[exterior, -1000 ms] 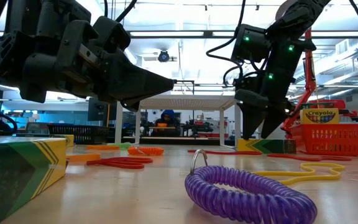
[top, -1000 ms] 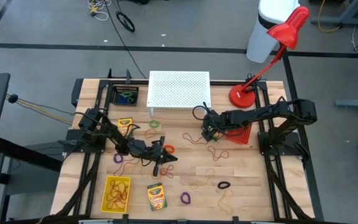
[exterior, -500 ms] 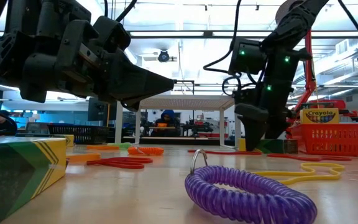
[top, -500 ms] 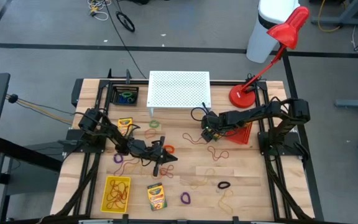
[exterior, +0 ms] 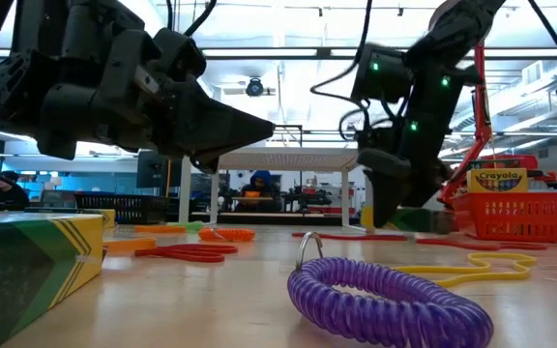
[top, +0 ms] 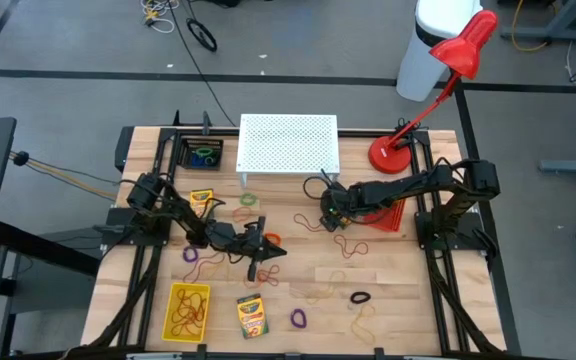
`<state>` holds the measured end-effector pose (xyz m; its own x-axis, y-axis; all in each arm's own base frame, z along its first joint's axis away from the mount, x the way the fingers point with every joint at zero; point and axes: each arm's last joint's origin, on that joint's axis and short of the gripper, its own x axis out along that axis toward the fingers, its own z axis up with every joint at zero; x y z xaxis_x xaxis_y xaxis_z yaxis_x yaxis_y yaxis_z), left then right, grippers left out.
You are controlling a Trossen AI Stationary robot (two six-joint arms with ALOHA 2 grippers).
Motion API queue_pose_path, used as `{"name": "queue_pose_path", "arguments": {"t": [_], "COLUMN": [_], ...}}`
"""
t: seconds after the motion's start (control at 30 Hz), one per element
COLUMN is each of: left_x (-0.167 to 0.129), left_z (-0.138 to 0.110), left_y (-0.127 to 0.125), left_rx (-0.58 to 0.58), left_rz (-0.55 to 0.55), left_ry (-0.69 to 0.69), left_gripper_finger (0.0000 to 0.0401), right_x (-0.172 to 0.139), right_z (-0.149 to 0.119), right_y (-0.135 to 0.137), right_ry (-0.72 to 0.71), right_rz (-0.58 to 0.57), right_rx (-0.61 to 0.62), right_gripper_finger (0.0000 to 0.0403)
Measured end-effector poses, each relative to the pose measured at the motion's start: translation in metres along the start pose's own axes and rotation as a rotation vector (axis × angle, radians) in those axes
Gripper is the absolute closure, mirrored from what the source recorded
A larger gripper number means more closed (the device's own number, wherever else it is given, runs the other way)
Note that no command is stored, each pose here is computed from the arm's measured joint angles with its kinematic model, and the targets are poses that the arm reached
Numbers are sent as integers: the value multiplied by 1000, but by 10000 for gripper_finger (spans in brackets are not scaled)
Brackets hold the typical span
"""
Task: Pick & Place Office Desk Supplies
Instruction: Put the box yellow crayon into the red bin
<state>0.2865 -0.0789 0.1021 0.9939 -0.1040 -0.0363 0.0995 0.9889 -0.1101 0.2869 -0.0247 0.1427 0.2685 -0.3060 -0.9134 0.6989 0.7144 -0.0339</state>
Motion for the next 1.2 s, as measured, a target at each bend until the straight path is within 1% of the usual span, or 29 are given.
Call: {"name": "queue_pose_path", "arguments": {"t": [0.17,0.33,0.43,0.57,0.67,0.73,0.8,0.9,0.97,1.07,1.2], "left_x": [1,2,2,2,2,2,2,6,11,19,24], "left_z": [2,6,8,8,8,8,10,16,19,21,26], "left_y": [6,15,19,19,20,23,26,27,27,28,30], "left_rx": [-70,-206,-292,-388,-439,-466,-499,-539,-547,-550,-552], "left_rz": [38,70,74,76,106,144,152,116,89,94,87], "left_ry": [-12,-51,-70,-75,-89,-104,-123,-160,-163,-157,-183], "left_gripper_finger": [390,362,332,281,240,214,189,163,154,154,176], "right_x": [-14,-33,-44,-58,-66,-70,-73,-76,-78,-79,-80], "right_z": [-6,-18,-29,-46,-56,-61,-64,-64,-62,-59,-59], "right_y": [24,52,68,86,95,99,103,107,110,112,113], "right_ry": [-63,-186,-299,-464,-561,-607,-634,-663,-684,-706,-713], "right_rz": [15,11,-8,-27,-50,-63,-55,-44,-42,-46,-52], "right_rx": [-52,-117,-156,-184,-210,-240,-262,-298,-329,-377,-408], "right_gripper_finger": [57,57,57,56,56,56,56,56,56,56,56]}}
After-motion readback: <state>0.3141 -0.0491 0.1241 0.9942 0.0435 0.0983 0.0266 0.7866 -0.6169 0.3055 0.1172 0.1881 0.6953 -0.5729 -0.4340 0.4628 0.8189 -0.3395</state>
